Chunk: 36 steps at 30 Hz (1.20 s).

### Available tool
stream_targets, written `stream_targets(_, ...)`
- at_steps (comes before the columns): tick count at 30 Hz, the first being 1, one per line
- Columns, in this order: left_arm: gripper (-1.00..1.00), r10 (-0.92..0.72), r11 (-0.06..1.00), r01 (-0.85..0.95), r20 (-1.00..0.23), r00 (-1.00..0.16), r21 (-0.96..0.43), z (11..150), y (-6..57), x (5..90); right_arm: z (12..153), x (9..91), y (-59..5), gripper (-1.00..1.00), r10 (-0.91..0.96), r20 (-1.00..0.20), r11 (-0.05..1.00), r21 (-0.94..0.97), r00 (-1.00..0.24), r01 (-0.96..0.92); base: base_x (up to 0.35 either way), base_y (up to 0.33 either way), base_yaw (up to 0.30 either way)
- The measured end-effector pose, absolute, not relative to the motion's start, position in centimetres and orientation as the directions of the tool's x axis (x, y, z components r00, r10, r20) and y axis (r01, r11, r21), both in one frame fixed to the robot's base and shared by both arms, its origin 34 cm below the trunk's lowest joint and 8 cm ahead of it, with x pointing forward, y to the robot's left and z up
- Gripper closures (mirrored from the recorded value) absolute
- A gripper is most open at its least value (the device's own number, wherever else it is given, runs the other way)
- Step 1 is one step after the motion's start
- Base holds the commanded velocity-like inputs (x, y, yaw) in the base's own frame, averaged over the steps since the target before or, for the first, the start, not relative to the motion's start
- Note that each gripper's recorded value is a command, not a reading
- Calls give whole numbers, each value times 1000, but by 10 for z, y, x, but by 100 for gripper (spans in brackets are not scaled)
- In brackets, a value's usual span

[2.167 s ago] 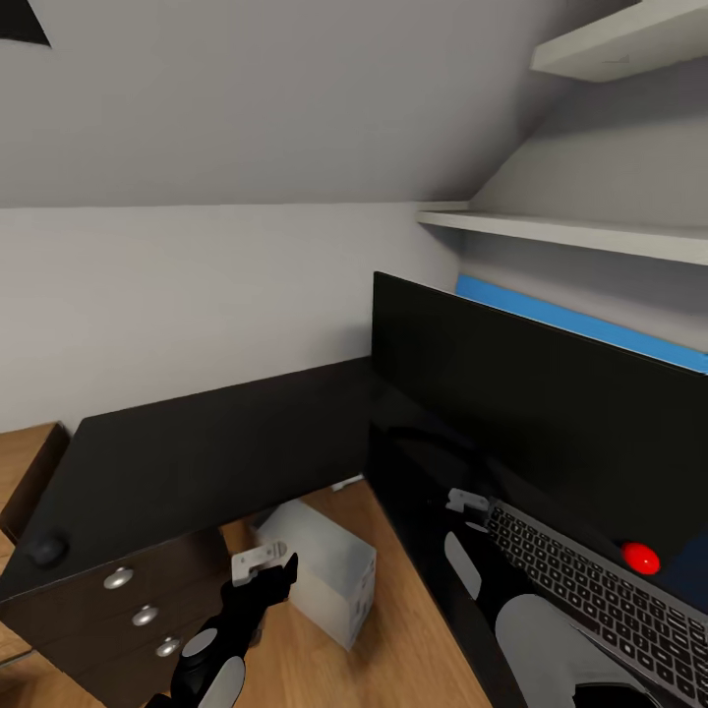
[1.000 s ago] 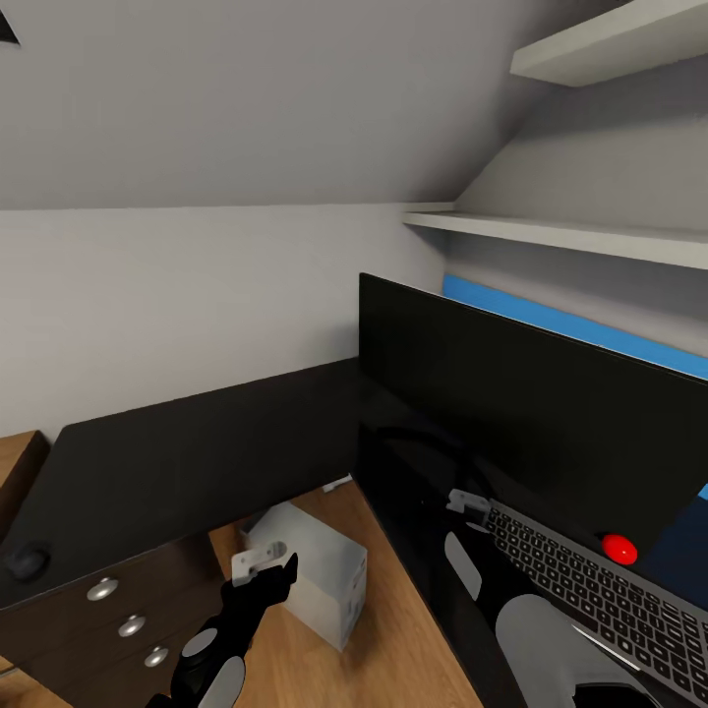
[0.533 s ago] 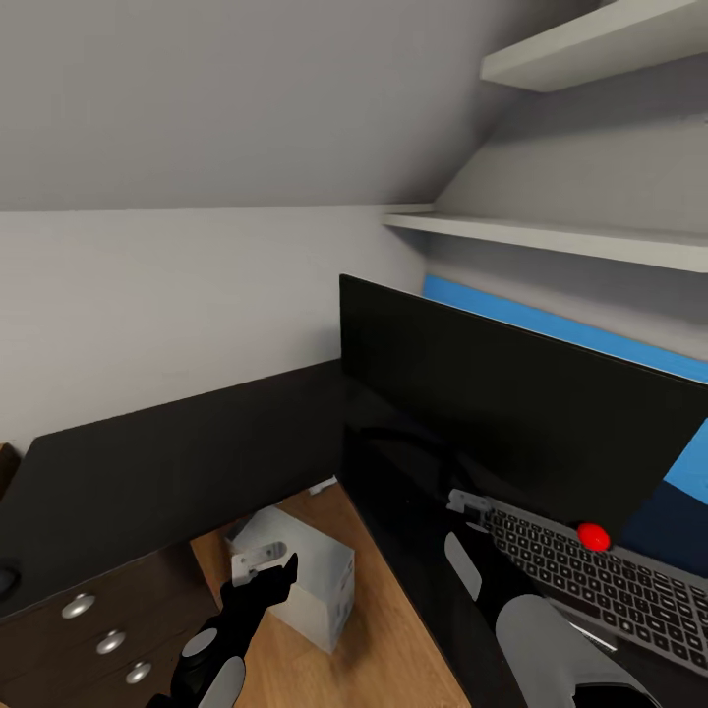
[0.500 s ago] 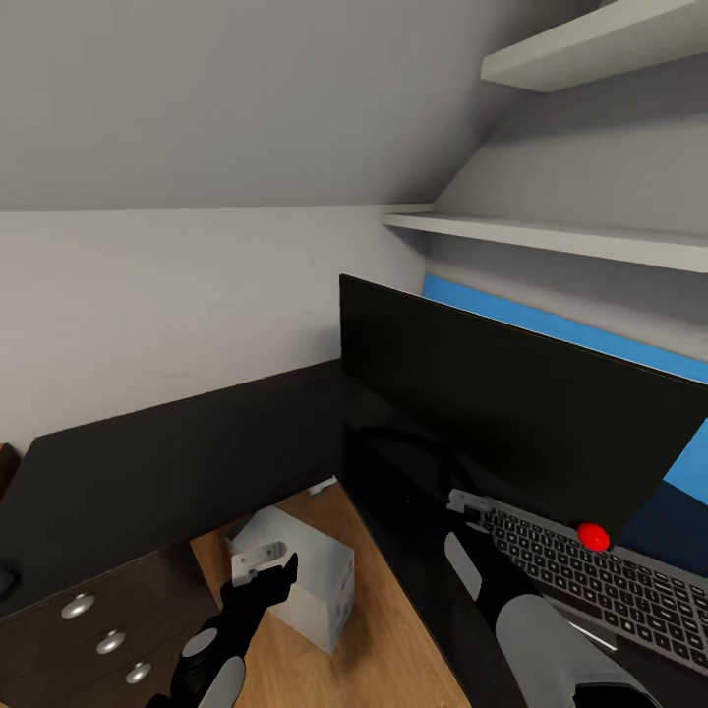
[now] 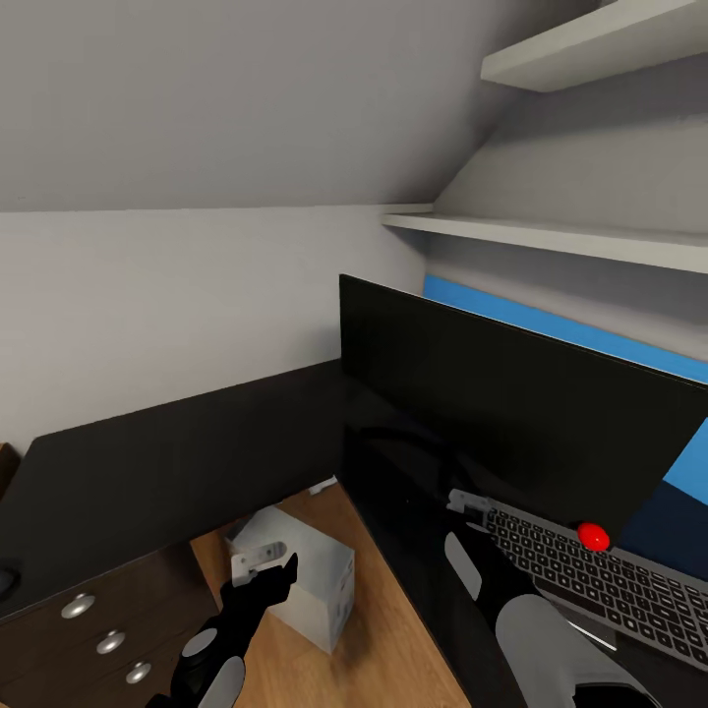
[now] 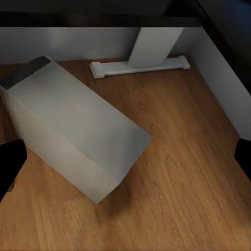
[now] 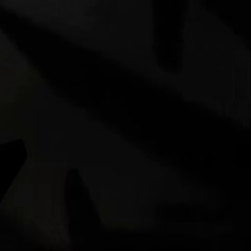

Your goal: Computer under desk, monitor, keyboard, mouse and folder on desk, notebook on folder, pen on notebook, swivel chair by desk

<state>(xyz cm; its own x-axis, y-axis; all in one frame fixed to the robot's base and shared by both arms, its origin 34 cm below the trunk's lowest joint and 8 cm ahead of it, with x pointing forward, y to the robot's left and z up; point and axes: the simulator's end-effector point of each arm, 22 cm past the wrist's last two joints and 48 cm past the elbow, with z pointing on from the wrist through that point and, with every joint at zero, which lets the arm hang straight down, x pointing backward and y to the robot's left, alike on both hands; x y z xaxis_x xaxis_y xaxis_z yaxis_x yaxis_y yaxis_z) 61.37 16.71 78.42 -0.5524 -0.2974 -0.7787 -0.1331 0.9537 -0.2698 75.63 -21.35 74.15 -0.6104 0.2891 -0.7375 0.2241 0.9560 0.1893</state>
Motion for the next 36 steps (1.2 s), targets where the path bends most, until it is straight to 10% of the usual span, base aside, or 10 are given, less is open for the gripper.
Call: stream_targets(36,-100,-294,955,-137,-778,-554,-264,782,169,613,746,757,-214,-100,289,-742,956,191,-605,222,-35,0,-101)
